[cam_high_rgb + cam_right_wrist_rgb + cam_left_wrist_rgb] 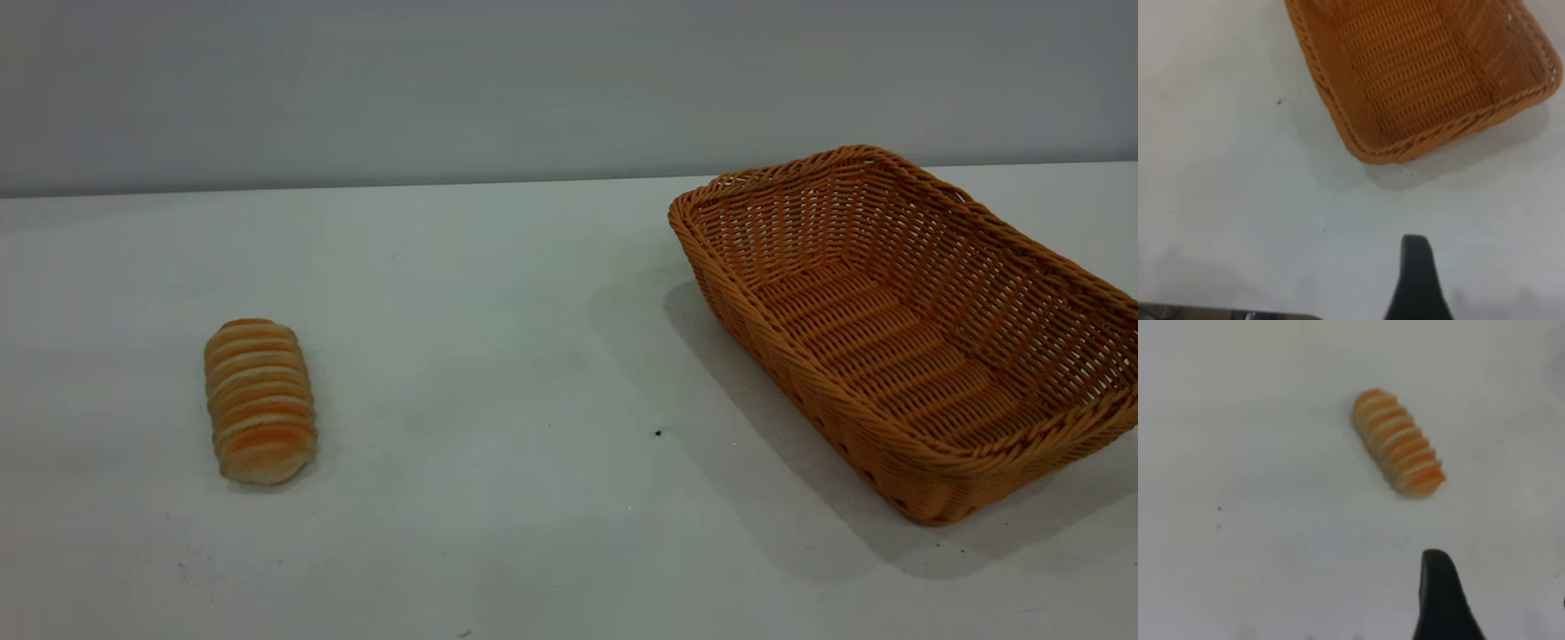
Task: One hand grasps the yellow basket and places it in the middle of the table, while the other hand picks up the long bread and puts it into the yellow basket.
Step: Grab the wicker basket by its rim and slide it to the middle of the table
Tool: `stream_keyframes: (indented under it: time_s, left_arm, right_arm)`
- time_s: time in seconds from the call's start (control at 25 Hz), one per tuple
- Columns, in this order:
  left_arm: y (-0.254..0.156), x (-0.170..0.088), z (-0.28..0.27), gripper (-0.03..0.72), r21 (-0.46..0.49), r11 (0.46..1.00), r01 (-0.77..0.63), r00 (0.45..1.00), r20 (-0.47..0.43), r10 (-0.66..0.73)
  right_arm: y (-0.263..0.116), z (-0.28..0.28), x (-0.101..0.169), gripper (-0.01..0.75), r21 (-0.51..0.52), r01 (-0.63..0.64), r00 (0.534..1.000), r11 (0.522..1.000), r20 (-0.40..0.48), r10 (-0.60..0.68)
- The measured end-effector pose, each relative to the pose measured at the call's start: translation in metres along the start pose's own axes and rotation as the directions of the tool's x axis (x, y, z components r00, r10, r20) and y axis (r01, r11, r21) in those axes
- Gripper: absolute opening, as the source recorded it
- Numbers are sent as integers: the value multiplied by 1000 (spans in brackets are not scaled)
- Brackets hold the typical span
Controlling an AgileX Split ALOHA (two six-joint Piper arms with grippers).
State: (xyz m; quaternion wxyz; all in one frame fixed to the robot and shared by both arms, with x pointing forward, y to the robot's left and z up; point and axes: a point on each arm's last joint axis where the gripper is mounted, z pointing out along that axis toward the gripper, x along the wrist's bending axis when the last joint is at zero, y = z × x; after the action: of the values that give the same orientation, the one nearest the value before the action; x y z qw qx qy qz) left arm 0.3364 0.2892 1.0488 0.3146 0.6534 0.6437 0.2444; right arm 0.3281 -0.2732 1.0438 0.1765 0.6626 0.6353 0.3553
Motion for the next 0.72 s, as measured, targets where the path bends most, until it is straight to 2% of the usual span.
stream_keyframes:
  time_s: [0.2, 0.36, 0.72]
  left_arm:
    - [10, 0, 41, 491, 143, 990, 8, 1000, -15, -6]
    - [9, -2, 58, 490, 218, 975, 37, 999, -10, -36]
    - [11, -4, 61, 490, 198, 978, 65, 998, 7, -68]
  right_arm:
    - [18, 46, 1, 556, 78, -44, 998, 996, 38, 41]
    - [23, 84, 0, 556, 148, -143, 988, 979, 76, 133]
    - [20, 148, -4, 556, 217, -297, 953, 930, 134, 273]
